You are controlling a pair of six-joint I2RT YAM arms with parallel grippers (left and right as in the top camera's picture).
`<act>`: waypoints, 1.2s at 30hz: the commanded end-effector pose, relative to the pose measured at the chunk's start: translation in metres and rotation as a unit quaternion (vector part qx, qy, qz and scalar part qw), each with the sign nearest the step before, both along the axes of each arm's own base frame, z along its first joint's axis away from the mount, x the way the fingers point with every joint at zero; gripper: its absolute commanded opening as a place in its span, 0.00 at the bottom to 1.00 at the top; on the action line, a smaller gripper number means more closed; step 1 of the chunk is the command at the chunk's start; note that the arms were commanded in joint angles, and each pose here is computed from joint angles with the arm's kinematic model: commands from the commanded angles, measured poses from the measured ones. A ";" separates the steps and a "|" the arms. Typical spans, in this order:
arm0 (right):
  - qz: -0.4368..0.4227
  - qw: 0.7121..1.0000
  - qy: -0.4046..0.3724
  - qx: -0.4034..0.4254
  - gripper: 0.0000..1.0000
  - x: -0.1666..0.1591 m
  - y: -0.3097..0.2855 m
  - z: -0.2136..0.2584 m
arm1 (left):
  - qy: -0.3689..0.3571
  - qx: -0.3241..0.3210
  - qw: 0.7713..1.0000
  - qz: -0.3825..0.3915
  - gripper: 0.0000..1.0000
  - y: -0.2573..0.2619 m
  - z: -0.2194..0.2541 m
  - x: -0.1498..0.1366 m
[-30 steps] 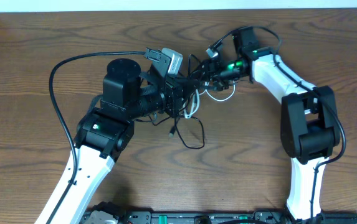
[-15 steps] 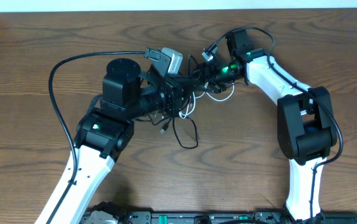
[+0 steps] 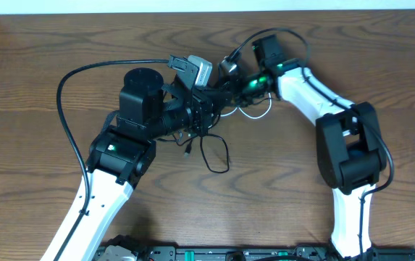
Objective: Untangle cables
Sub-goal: 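Pull the white cable right with the right gripper, holding black cable left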
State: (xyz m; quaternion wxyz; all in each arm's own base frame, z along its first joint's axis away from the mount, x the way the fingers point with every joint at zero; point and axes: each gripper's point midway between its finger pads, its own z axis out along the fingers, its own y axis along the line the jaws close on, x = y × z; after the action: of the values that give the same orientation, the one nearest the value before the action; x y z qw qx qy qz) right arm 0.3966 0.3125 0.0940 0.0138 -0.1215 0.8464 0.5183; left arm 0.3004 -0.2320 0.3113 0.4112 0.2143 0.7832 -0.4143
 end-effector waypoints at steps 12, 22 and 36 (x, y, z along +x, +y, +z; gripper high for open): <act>-0.063 0.968 0.064 -0.235 0.01 -0.010 -0.078 -0.068 | -0.015 -0.008 0.999 0.050 0.07 0.035 0.012 0.020; -0.115 0.947 0.067 -0.293 0.01 0.010 -0.150 -0.079 | -0.001 -0.027 0.994 0.109 0.08 0.075 0.017 0.035; -0.261 0.853 -0.049 -0.450 0.01 0.029 -0.283 0.023 | 0.063 0.042 0.972 0.223 0.07 0.114 -0.025 0.048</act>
State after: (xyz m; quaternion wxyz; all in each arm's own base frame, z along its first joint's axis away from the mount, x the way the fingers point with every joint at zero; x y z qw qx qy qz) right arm 0.4193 0.0803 0.0687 0.0621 0.0565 0.9867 0.1393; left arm 0.3409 -0.1361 0.2871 0.4148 0.0550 0.8430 -0.3380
